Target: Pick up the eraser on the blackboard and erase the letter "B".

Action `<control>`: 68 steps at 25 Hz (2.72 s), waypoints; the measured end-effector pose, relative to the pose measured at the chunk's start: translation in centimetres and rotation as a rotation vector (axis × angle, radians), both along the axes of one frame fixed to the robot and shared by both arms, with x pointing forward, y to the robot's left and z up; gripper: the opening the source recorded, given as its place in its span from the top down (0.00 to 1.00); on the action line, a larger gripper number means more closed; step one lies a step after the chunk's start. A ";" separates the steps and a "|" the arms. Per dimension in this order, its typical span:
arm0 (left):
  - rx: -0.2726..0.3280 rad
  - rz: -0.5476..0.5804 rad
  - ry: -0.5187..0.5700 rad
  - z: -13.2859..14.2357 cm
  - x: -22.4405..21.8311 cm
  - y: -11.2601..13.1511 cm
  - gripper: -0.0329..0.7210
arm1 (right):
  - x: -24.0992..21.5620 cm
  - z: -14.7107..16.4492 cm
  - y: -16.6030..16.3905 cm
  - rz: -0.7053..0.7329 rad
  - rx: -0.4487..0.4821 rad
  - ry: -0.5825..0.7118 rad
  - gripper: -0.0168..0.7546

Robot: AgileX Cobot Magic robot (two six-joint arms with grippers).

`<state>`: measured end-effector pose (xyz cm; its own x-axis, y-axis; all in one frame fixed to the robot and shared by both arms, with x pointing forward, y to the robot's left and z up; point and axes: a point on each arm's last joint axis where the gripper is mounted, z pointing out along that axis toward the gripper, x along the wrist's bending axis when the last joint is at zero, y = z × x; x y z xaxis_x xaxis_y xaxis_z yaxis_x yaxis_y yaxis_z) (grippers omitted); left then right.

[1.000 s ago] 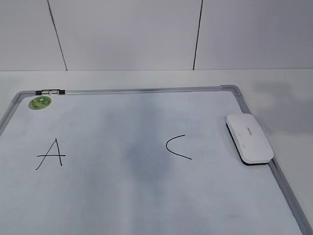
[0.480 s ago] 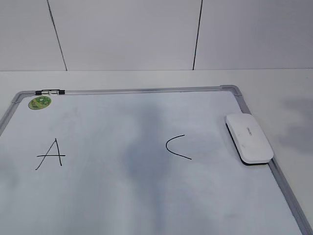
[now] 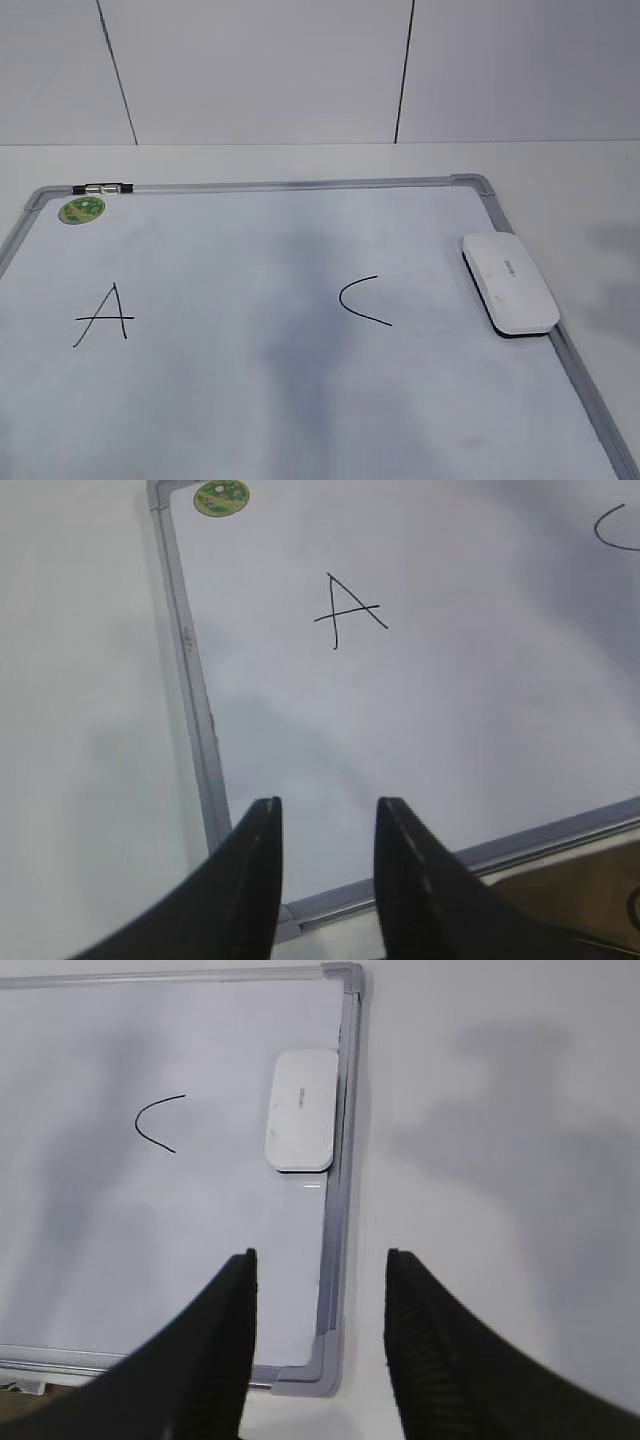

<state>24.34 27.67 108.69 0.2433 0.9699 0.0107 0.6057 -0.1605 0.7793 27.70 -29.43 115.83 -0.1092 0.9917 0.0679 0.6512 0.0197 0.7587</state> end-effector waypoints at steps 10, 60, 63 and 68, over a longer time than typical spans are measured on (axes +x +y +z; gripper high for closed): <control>0.009 -0.112 0.034 -2.4 0.2 0.0 0.64 | -4.3 -4.7 -1.1 -0.002 0.013 -0.075 0.56; -0.049 0.110 -0.167 -3.1 -1.4 1.2 0.63 | -4.6 -11.5 -1.9 -0.017 -0.071 -0.169 0.57; -0.049 0.110 -0.167 -3.1 -1.4 1.2 0.64 | -4.6 -11.5 -1.9 -0.017 -0.071 -0.169 0.57; -0.051 0.117 -0.167 -3.1 -1.4 1.3 0.64 | -4.6 -11.5 -1.9 -0.017 -0.071 -0.169 0.57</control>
